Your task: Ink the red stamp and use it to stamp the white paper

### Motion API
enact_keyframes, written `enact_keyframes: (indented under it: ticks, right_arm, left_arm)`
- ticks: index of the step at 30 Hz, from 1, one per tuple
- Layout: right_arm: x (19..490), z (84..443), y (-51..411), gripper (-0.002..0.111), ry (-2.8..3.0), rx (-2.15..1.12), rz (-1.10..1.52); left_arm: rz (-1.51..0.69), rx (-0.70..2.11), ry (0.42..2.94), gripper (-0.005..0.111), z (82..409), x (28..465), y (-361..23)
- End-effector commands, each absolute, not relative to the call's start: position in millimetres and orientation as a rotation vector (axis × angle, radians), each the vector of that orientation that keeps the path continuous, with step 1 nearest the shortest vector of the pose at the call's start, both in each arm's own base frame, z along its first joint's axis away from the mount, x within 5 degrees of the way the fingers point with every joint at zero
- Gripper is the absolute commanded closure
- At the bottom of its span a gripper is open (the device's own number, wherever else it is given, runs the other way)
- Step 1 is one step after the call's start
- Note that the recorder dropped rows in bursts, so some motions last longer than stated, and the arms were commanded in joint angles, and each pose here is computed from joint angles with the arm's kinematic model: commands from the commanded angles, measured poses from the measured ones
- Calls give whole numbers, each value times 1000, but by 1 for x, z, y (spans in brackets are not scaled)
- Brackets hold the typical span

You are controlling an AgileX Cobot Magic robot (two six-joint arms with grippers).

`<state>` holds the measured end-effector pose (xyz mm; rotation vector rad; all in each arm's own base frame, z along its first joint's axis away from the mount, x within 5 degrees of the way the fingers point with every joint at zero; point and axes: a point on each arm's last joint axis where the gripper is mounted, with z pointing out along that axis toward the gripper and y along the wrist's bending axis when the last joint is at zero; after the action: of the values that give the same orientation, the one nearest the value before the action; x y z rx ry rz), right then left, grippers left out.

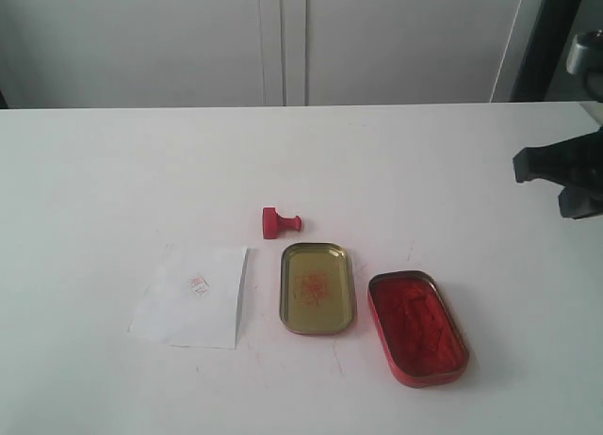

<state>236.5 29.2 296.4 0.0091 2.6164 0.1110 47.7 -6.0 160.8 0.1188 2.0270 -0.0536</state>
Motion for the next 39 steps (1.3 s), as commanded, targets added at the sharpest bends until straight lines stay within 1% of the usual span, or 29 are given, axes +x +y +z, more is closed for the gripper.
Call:
enact_keyframes:
  ticks: [1, 6, 12, 23, 31, 39]
  right_arm:
    - [225, 297, 25, 108, 2561, 1, 84]
    - [206, 300, 21, 108, 2483, -14, 65]
    - [180, 311, 17, 108, 2390, -23, 55]
    - [126, 322, 9, 108, 2216, -36, 27]
    - [93, 320, 5, 108, 2103, -31, 38]
    - [78, 302, 4, 108, 2001, -35, 47]
  left_arm:
    - [-56, 117, 2048, 107, 157, 47, -6]
    - [-56, 117, 2048, 107, 157, 47, -6]
    - [-56, 117, 2048, 107, 157, 47, -6]
    - [-56, 117, 2048, 107, 157, 47, -6]
    - [-56, 117, 2048, 107, 157, 47, -6]
    - [-56, 117, 2048, 107, 157, 47, -6]
